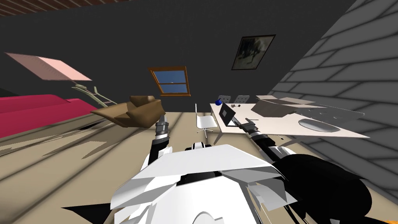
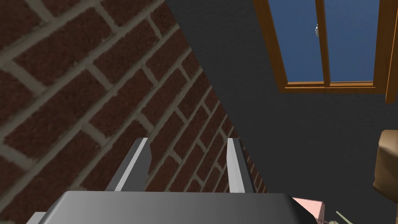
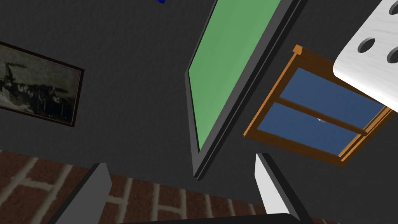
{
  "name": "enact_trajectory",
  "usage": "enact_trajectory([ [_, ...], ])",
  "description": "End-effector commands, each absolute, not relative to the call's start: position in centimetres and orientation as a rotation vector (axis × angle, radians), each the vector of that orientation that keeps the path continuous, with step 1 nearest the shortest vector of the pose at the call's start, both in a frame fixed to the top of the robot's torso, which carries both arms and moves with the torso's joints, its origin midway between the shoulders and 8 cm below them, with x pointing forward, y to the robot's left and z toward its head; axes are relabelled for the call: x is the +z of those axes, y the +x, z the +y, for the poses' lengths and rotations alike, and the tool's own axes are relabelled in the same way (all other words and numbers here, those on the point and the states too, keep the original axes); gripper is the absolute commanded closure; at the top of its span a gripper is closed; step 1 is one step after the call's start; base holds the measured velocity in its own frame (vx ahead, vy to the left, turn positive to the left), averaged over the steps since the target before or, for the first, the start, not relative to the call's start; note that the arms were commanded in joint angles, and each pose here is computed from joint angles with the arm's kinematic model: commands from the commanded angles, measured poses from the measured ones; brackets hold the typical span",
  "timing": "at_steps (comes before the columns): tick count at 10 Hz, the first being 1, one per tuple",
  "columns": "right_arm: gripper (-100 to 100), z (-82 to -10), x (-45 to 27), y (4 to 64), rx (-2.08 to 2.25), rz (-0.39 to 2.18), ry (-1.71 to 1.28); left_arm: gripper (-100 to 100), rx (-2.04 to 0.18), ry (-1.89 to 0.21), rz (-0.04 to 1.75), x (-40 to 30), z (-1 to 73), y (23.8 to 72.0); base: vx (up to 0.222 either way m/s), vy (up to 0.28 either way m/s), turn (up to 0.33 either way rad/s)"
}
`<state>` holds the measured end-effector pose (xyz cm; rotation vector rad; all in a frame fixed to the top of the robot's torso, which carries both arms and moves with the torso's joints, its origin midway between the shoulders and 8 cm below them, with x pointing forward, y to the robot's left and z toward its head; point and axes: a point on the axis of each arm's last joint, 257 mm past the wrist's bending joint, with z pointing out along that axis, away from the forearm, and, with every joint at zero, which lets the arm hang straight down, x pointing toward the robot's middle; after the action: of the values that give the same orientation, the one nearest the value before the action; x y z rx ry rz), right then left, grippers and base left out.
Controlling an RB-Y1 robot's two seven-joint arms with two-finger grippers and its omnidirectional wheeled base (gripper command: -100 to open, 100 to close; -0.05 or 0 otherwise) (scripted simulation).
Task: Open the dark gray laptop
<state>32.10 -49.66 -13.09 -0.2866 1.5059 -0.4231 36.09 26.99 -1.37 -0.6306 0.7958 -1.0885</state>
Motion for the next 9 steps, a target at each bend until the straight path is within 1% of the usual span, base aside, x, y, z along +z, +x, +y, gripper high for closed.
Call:
enact_trajectory([
  [1, -100, -52.1, -13.0, 31.3, -0.549, 1.535, -0.371, 0, -1.089, -0.631, 0.796, -1.4, 27.0, 36.1, 0.119, 0.134, 0.006],
  [4, -100, -55.0, -12.6, 30.4, -0.7, 1.561, -0.48, 0, -1.089, -0.631, 0.796, -1.4, 27.0, 36.1, 0.123, 0.161, 0.006],
  [6, -100, -54.6, -12.8, 30.4, -0.677, 1.558, -0.461, 0, -1.089, -0.63, 0.796, -1.4, 27.0, 36.1, 0.034, 0.051, -0.002],
  [7, 100, -54.6, -12.8, 30.4, -0.676, 1.558, -0.461, 0, -1.088, -0.63, 0.796, -1.4, 27.0, 36.1, 0.007, 0.009, -0.001],
  [9, 100, -55.2, -12.9, 30.7, -0.592, 1.57, -0.363, 0, -1.088, -0.63, 0.796, -1.4, 27.0, 36.1, -0.034, -0.053, 0.036],
])
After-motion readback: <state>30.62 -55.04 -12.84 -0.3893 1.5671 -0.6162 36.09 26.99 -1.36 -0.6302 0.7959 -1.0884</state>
